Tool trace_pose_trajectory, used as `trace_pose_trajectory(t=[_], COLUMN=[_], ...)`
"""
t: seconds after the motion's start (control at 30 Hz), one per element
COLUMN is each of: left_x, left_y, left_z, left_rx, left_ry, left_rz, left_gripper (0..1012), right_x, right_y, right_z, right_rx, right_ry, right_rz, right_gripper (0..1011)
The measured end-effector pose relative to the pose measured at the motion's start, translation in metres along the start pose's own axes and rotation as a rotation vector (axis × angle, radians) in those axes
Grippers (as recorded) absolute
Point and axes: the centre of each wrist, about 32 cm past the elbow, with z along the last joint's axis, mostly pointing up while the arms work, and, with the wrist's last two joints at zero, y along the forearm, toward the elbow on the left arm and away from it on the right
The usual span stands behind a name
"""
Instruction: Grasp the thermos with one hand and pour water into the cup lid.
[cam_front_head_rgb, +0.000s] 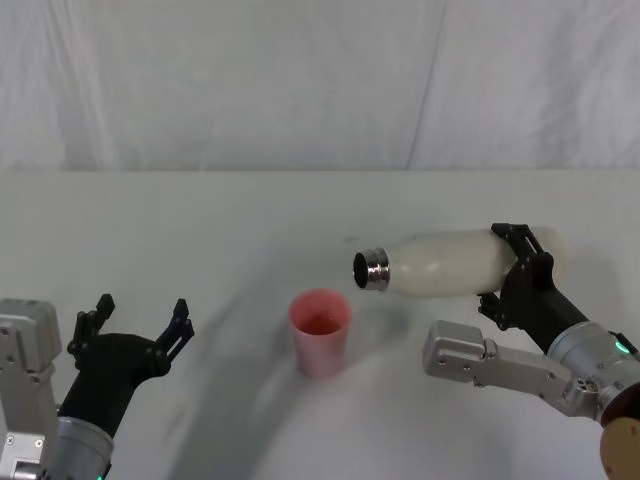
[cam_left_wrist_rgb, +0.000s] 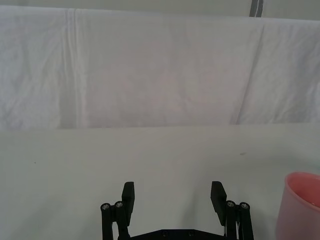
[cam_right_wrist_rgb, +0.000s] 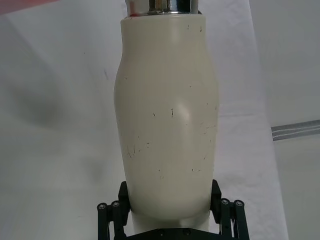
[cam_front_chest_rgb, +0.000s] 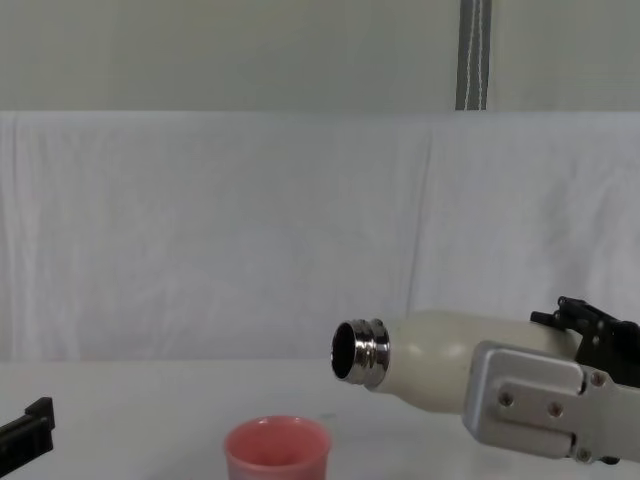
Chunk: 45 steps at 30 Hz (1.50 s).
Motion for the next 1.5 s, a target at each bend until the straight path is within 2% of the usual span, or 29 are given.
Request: trace_pose_trajectory(t=[0.8,1.5], left_x=[0.0000,0.0000], left_y=[0.000,0.000], left_z=[0.000,0.000], left_rx=[0.000,0.000], left_ry=[0.000,0.000], left_rz=[0.000,0.000], left_gripper=[1001,1001], right_x=[0.0040,0.0028], right_y=[0.008,0.011], right_z=[0.003,0.009], right_rx=[0.023,0.046], right_ry=[-0.027,-0.046], right_rz=[-0.004,0.000], right_gripper=[948,948])
